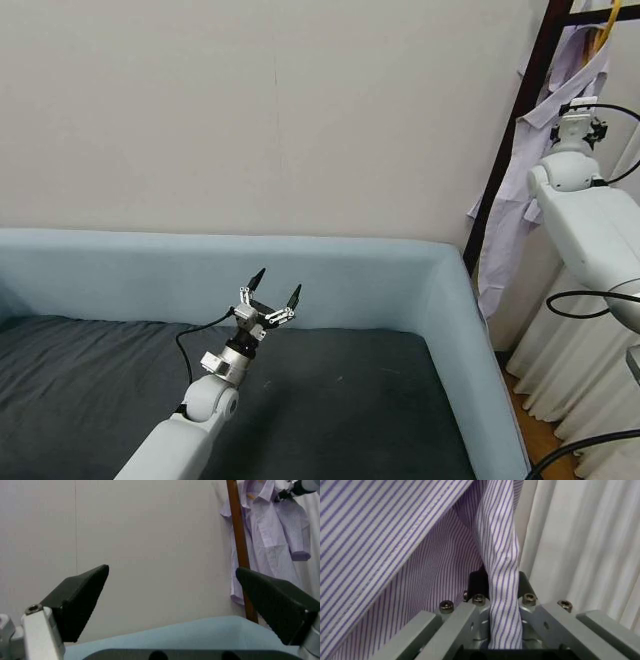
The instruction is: Pick up the clothes from the sofa and hang them on the clothes hanger.
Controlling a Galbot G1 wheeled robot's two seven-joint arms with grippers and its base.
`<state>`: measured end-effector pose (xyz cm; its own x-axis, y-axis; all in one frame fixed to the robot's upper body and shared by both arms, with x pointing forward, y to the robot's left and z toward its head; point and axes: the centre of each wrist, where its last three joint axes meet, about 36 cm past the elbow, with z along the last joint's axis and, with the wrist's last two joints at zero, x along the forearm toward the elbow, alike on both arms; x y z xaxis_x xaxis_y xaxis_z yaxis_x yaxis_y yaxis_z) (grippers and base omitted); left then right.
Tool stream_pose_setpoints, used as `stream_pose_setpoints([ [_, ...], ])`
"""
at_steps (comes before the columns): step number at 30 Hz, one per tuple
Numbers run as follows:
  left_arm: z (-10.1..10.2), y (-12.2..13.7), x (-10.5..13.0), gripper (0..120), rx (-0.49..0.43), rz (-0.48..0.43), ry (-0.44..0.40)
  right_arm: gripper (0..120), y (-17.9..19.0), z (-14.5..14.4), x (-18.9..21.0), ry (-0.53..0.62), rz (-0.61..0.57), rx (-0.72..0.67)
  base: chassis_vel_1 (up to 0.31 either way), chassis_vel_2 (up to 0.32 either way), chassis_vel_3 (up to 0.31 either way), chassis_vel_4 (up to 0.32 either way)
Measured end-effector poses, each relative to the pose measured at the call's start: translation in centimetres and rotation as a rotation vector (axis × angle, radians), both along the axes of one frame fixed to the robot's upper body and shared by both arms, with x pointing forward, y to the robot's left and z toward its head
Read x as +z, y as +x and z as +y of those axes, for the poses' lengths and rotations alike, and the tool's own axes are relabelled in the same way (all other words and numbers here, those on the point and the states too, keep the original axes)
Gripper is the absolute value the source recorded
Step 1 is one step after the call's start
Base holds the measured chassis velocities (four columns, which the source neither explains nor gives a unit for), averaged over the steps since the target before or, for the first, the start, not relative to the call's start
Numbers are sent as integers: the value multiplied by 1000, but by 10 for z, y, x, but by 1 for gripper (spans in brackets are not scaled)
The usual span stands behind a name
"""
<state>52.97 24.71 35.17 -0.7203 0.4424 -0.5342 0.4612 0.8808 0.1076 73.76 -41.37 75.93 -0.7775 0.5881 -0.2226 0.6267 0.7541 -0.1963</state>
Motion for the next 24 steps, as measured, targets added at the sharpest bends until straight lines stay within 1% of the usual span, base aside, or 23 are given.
stream_pose_setpoints([
  [8, -2, -3, 2, 100, 1, -5, -8, 1, -6, 10, 28, 35, 93, 16, 0, 0, 0, 0],
  [11, 0, -6, 1, 100, 4, -6, -10, 1, -8, 17, 48, 50, 132, 18, 0, 0, 0, 0],
  [19, 6, -8, 3, 100, 14, -16, -11, 1, -10, 27, 73, 89, 152, 45, 0, 0, 0, 0],
  [24, 7, -12, 3, 100, 16, -18, -15, 1, -10, 34, 91, 179, 182, 65, 0, 0, 0, 0],
])
